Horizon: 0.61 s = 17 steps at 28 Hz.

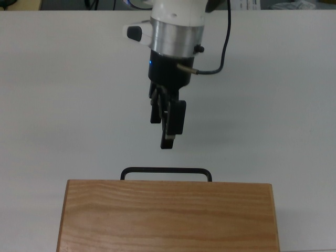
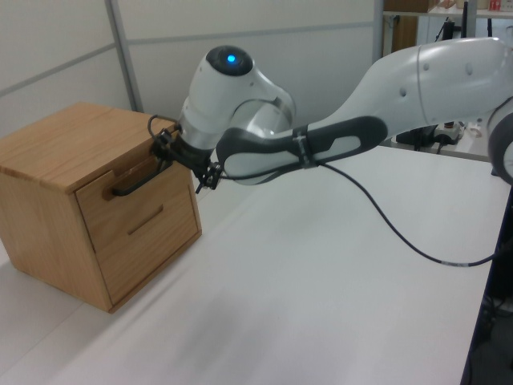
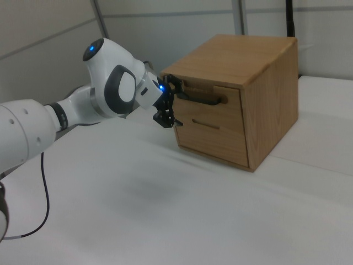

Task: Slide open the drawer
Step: 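Lower the open gripper onto the black handle and close on it, then pull the handle outward, sliding the upper drawer out of the cabinet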

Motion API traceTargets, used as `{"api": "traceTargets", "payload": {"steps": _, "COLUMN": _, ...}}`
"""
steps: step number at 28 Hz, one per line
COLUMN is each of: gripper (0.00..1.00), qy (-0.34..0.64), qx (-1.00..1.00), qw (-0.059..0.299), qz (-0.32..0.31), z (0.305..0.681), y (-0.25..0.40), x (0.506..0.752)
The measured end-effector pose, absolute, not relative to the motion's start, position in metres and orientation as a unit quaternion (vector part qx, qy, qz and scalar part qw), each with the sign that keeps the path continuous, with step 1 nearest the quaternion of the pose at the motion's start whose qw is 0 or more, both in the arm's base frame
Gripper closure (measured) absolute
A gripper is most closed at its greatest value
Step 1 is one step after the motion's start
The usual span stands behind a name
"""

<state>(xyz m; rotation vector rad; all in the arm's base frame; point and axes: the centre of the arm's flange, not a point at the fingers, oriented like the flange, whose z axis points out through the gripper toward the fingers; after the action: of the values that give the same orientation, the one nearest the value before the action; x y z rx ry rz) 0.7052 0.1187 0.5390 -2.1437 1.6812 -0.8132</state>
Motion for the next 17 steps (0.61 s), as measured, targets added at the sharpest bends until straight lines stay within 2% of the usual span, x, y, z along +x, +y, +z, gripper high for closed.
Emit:
{"api": "traceTargets", "payload": {"steps": 12, "gripper": 0.05, "qy": 0.595, "qx": -0.722, "qw": 0.168, "qz": -0.311, "z": 0.533, "y": 0.125, "x": 0.736}}
{"api": "traceTargets", "payload": {"steps": 15, "gripper": 0.08, "qy": 0.596, "qx": -0.721, "qw": 0.169, "qz": -0.310, "z": 0.529, "y": 0.126, "x": 0.739}}
{"api": "traceTargets", "payload": {"steps": 17, "gripper": 0.15, "qy": 0.597, "qx": -0.721, "qw": 0.169, "qz": -0.307, "z": 0.525, "y": 0.128, "x": 0.741}}
